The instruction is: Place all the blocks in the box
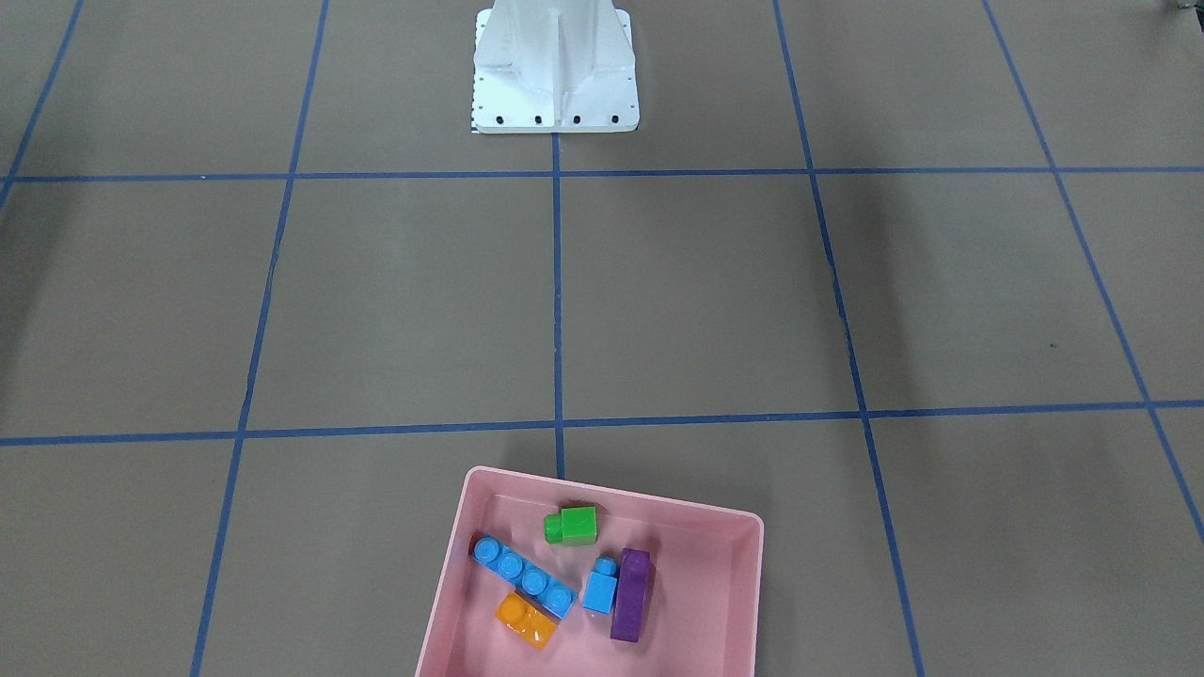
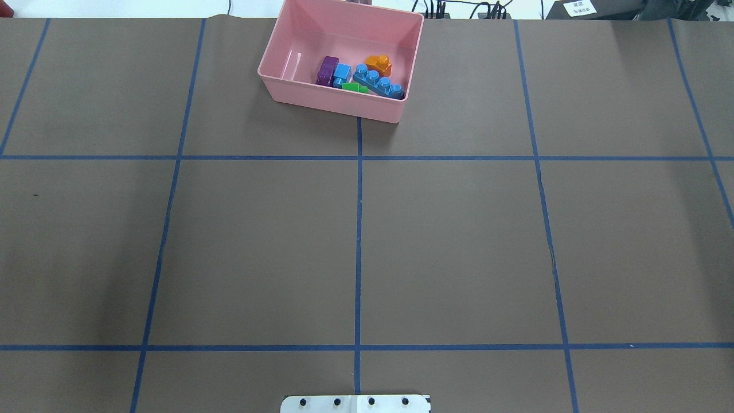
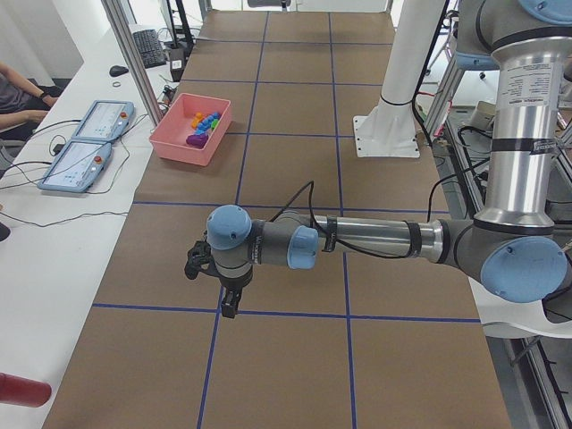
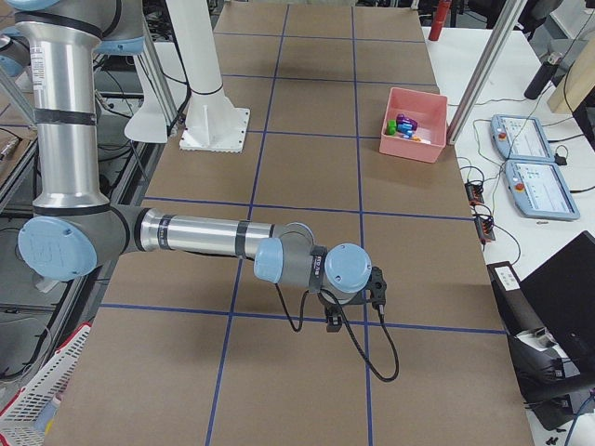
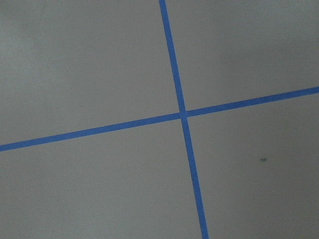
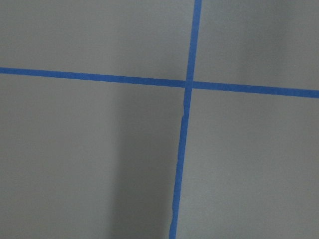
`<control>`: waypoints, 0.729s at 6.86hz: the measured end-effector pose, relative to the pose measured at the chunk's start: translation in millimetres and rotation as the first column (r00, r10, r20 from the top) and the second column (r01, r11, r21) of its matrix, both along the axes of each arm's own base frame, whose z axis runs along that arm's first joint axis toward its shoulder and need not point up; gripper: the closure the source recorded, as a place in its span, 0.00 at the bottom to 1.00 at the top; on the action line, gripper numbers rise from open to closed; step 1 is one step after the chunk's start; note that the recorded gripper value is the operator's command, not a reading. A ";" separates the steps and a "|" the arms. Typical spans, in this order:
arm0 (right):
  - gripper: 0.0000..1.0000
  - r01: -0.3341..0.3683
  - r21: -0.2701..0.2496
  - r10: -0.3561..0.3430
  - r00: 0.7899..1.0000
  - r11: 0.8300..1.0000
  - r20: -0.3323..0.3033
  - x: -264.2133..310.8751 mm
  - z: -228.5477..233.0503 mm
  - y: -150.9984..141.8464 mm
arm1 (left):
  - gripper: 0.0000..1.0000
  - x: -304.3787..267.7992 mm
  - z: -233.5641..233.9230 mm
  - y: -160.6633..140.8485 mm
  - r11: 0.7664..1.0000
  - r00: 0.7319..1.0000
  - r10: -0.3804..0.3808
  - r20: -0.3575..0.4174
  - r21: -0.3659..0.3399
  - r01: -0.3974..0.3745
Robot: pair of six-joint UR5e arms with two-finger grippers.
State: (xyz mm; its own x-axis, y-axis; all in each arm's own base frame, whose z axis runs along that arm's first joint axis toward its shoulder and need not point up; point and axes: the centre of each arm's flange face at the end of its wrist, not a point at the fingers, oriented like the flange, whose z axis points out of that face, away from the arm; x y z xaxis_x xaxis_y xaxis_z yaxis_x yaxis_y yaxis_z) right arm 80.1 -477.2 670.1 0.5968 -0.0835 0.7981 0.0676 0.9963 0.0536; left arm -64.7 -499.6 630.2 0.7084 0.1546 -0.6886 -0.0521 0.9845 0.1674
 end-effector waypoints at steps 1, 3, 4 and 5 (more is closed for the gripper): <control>0.00 0.000 0.013 0.000 0.999 1.000 -0.039 4.4 -3.4 -2.3 | 0.00 0.1 -0.3 -0.2 1.000 1.000 -0.004 -0.001 -0.004 0.004; 0.00 -0.018 0.047 0.024 0.989 0.999 -0.149 14.8 -21.7 -5.0 | 0.00 0.0 -0.2 -0.2 1.000 1.000 -0.006 0.000 -0.004 0.006; 0.00 -0.041 0.061 0.051 0.984 0.997 -0.171 16.6 -27.5 -5.9 | 0.00 0.0 0.4 -0.1 1.000 1.000 -0.006 0.001 -0.005 0.006; 0.00 -0.067 0.065 0.077 0.983 0.996 -0.169 16.7 -29.4 -6.7 | 0.00 -0.1 1.2 0.0 1.000 1.000 -0.006 0.001 -0.007 0.006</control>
